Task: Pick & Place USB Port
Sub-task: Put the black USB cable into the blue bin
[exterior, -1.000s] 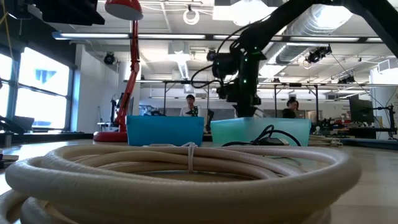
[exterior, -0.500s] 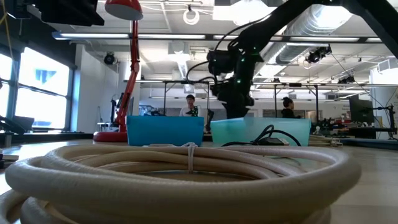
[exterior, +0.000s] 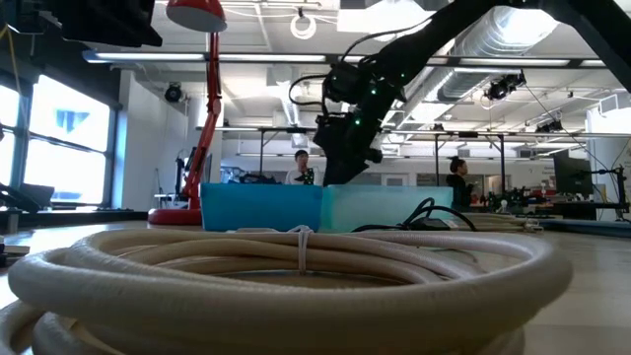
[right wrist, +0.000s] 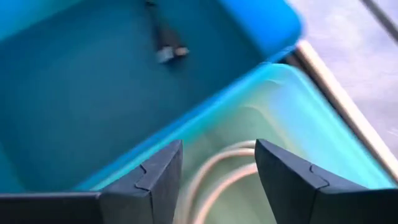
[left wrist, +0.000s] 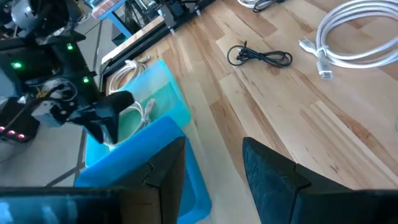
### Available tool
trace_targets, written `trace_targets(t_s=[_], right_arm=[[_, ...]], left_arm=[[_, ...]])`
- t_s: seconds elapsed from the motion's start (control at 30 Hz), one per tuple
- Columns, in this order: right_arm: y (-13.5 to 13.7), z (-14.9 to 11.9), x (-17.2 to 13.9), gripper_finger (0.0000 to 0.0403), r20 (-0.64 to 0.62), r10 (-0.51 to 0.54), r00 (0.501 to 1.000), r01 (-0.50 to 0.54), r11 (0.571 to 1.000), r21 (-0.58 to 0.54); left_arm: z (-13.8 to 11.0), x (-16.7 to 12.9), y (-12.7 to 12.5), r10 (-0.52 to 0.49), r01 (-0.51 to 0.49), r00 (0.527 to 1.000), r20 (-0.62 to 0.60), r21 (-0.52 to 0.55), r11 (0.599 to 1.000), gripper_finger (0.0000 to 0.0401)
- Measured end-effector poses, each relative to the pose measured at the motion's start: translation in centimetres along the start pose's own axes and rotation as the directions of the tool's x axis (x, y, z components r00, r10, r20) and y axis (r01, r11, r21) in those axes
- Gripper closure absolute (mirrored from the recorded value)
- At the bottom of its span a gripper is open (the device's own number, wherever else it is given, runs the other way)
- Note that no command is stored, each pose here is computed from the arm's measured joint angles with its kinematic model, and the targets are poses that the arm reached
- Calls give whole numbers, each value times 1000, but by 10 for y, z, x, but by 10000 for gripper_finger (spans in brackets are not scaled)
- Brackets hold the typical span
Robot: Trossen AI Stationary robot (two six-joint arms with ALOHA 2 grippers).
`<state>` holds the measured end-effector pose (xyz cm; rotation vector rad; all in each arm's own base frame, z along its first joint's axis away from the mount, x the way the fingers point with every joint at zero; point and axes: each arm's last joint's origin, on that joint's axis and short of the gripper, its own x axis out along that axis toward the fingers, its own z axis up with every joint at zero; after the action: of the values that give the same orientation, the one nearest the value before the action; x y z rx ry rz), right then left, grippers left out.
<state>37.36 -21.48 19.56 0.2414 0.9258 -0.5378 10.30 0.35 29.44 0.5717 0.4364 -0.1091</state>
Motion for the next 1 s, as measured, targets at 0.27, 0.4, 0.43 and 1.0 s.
trace_targets(t_s=[0.27, 0.4, 0.43, 1.0], right_arm=[[-13, -1, -2, 228, -19, -59, 998, 59, 998, 19], [-10, 3, -26, 231, -7, -14, 1000, 13, 1000, -18], [-9, 4, -35, 230, -5, 1, 1000, -1, 1000, -32], [43, -46, -199, 234, -311, 149, 939, -167, 986, -29]], left_arm=[[-2, 0, -1, -11, 11, 1000, -16, -5, 1000, 247], [-2, 0, -1, -12, 12, 1000, -19, -23, 1000, 247], [-2, 0, -2, -15, 15, 1000, -24, -24, 1000, 247], [-4, 0, -4, -62, 61, 998, -27, -37, 997, 247]])
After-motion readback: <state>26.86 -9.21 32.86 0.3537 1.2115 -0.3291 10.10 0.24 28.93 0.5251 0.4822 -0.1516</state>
